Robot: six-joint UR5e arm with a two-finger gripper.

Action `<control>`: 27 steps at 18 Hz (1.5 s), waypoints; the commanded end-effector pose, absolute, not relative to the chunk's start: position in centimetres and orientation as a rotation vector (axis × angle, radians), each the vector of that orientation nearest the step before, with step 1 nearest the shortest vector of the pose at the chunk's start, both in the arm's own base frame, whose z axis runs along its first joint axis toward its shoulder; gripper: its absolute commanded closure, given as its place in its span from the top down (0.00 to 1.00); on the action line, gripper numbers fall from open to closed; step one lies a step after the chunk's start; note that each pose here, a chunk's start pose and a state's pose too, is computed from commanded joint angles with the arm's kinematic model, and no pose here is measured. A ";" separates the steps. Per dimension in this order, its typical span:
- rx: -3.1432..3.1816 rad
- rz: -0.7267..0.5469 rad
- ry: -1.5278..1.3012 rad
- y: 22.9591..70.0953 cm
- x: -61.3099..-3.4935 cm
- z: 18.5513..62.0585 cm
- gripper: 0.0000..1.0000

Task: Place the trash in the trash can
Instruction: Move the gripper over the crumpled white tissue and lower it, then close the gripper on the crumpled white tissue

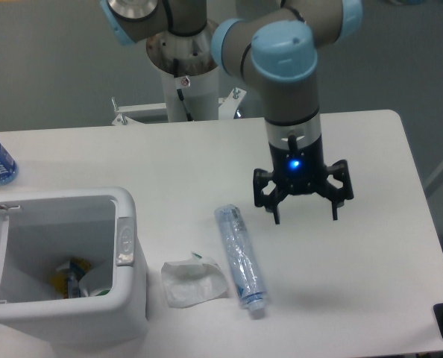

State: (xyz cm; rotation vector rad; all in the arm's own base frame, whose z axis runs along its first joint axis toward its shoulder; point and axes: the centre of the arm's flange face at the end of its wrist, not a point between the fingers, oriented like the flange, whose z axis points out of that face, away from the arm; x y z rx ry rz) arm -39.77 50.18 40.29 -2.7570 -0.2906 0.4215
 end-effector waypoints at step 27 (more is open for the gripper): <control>-2.867 0.126 0.723 59.6 -26.9 20.5 0.61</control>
